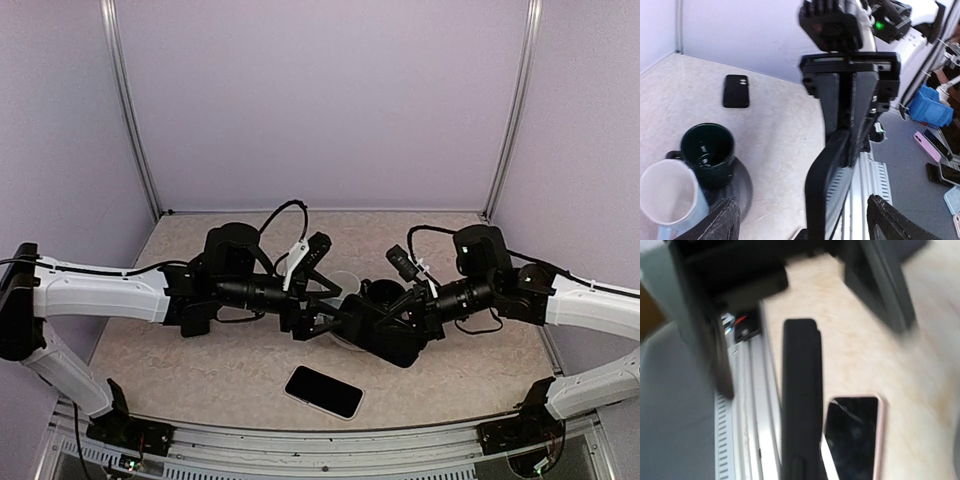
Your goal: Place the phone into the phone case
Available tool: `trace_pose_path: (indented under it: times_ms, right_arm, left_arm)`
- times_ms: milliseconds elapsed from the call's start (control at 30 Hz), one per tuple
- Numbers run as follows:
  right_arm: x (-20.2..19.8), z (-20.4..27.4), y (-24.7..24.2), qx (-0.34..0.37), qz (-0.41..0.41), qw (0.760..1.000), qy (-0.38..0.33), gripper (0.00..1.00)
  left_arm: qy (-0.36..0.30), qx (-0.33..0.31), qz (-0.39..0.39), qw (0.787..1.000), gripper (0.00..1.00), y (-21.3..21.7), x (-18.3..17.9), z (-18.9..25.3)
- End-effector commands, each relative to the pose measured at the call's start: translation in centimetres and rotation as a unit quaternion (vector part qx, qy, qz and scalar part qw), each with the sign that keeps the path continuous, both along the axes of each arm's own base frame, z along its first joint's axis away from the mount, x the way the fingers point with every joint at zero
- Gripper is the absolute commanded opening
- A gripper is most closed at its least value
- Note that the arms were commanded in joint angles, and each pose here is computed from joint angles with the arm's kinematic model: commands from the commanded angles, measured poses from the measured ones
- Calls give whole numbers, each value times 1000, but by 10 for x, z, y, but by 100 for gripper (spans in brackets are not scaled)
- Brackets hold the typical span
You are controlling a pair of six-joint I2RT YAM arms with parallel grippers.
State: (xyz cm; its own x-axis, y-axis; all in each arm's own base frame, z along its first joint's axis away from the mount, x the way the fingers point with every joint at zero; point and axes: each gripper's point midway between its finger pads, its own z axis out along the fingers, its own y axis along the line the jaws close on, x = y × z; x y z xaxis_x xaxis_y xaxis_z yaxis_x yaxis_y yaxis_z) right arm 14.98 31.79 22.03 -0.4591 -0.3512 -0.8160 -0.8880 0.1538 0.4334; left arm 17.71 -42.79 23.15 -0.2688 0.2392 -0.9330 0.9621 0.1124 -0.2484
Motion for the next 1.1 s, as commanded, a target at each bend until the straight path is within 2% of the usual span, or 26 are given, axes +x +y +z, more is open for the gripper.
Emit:
trace_pose_path:
  times_ms: [0,167,300,667,800,933,1067]
  right_arm:
    - [22,15,-20,36,-126,989,74,0]
    - [19,-30,-45,5,-215,956,200,0]
    - [13,-58,-63,-12,-267,924,274,0]
    - [17,-123,-105,-4,-396,855,336,0]
    - [23,-133,-100,12,-393,852,346,0]
    - [26,-142,-94,-15,-381,858,344,0]
    - [29,-149,-103,-41,-406,851,332,0]
  left_arm:
    - [1,-39,84,996,87,23,34,18]
    - [8,-51,102,993,87,26,38,22]
    - [25,-56,107,992,87,25,40,20]
    - [74,-21,98,992,85,4,32,-15]
    - [88,-16,89,992,85,-6,31,-20]
    - [97,-7,85,992,85,-10,29,-30]
    - [100,-8,84,991,85,-11,29,-32]
